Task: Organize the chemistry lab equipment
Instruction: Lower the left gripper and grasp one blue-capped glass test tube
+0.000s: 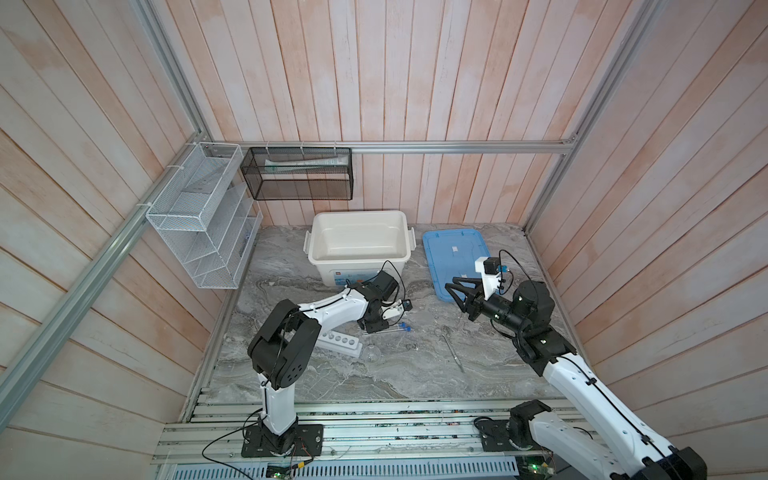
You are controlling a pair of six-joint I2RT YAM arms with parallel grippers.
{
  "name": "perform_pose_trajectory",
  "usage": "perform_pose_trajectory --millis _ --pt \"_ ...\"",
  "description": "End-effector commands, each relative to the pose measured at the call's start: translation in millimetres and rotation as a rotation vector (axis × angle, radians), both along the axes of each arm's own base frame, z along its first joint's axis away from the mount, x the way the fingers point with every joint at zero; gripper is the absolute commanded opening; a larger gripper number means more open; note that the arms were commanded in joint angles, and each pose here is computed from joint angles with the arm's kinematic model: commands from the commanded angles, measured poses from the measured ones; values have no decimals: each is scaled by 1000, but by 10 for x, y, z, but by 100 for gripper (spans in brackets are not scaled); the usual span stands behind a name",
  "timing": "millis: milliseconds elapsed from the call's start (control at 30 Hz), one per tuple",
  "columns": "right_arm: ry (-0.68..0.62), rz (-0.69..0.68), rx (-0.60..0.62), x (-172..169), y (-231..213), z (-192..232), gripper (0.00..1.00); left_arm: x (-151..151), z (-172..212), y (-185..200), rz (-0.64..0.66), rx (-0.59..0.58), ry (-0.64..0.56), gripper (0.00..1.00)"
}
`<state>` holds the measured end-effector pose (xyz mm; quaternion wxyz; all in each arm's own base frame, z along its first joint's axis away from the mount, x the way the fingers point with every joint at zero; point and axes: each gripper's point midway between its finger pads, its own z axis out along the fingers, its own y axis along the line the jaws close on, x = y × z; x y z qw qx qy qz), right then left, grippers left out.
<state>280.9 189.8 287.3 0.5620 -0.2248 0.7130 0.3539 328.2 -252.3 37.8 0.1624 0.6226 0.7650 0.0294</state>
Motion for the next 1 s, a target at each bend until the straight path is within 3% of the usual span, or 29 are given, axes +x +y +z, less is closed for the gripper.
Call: perform_pose_trajectory --millis 0,967 --pt "-3 8 13 -4 -2 2 36 45 -15 -61 -13 -14 -1 51" --pt "8 -8 22 48 -45 -45 36 -6 -234 -121 -24 -10 53 32"
